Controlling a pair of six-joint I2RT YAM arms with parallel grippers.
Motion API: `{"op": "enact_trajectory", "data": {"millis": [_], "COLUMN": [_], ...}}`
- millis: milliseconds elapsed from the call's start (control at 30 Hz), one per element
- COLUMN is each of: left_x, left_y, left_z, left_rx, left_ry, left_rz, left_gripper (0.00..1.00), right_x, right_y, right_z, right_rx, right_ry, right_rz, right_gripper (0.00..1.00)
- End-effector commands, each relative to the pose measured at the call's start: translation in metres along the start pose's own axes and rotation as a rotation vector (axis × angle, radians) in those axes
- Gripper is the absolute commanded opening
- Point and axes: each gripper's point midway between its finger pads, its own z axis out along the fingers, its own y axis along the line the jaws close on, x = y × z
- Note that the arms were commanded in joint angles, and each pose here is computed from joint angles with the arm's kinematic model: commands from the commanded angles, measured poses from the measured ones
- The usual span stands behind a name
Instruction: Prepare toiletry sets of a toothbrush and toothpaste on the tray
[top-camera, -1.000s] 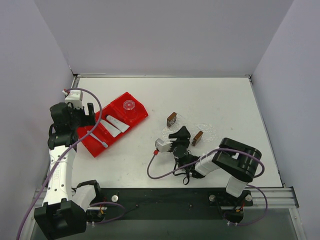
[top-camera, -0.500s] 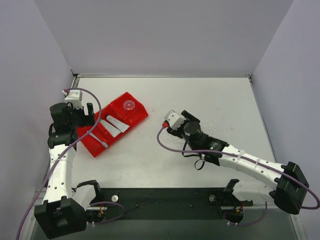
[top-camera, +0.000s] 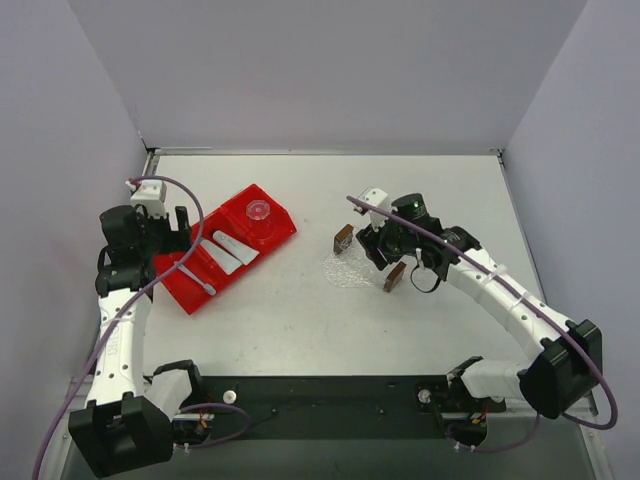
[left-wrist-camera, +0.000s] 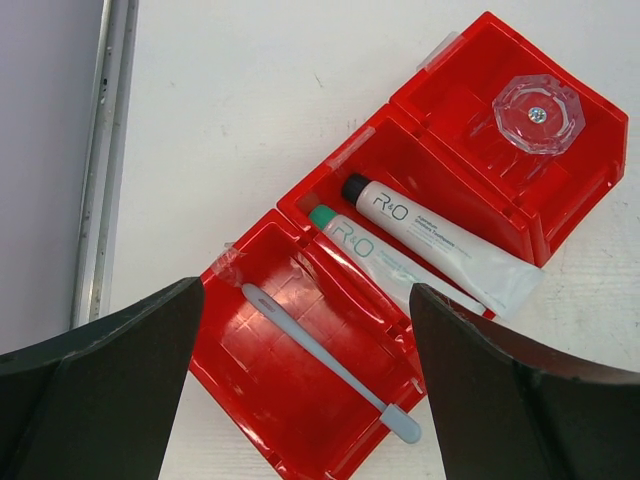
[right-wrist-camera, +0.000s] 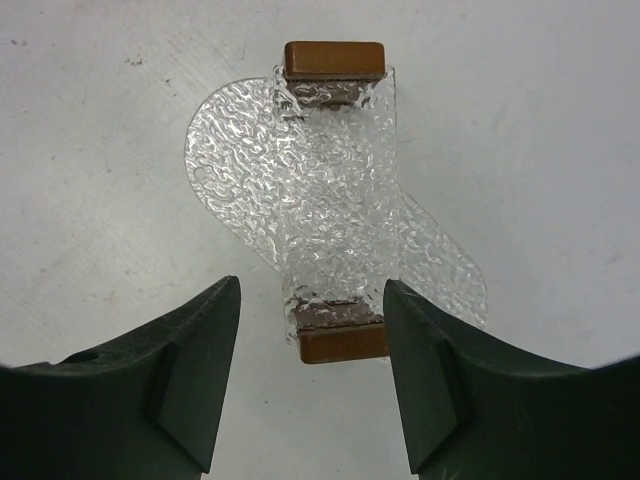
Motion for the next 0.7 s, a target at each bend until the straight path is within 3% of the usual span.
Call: {"op": "enact_trajectory", "data": {"millis": [0, 300, 667], "left_x": [-0.022, -0.020, -0.018], "left_y": [-0.005, -0.008, -0.010], "left_z": [-0.011, -0.011, -0.009], "left_rx": [0.029, 0.046, 0.059], "left_ry": [-0.068, -0.068, -0.065], "left_rz": [0.010, 0.011, 0.015], "left_gripper": [0.95, 0.95, 0.95], "right_x": [0.006, 0.013, 0.023], "right_y": [0.016, 0.008, -0.026], "right_z": [0.002, 0.037, 0.056], "right_rx": [-0.194, -0.259, -0.181], "right_ry": [0.080, 0.199, 0.252], "right_rz": [0.107, 0.137, 0.101], "right_gripper": [0.54, 0.53, 0.54]}}
